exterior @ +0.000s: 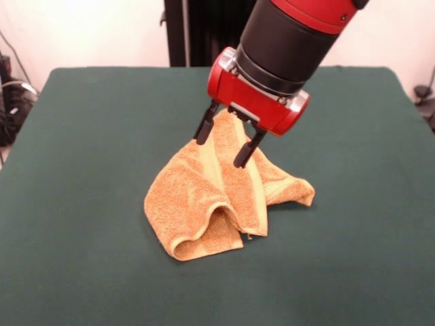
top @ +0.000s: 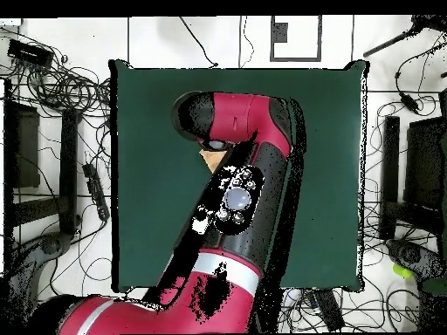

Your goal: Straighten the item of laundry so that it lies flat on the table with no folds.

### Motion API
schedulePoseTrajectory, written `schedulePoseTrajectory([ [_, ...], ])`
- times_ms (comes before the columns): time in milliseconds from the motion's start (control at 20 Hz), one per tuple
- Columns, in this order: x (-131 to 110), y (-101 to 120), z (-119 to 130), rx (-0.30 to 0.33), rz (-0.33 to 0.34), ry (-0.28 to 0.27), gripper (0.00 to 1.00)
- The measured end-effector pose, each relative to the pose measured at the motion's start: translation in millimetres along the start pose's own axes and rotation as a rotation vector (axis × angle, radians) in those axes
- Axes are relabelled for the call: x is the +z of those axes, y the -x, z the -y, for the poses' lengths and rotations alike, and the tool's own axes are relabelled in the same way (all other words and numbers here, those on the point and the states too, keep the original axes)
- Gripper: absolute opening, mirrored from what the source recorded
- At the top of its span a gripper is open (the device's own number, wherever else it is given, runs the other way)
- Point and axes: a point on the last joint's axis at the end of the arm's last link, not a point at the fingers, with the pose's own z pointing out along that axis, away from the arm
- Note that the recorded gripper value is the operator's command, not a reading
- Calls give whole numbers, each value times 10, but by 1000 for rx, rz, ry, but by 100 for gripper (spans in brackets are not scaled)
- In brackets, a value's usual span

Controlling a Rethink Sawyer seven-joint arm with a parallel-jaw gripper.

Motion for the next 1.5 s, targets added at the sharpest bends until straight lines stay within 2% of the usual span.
schedulePoseTrajectory([
  [200, 16, -9, -25, -4, 4, 0, 100],
  [600, 167, 25, -112, -17, 60, 14, 100],
  [1150, 407, 105, -246, -35, 183, 48, 100],
  [1500, 395, 147, -266, -36, 211, 58, 100],
])
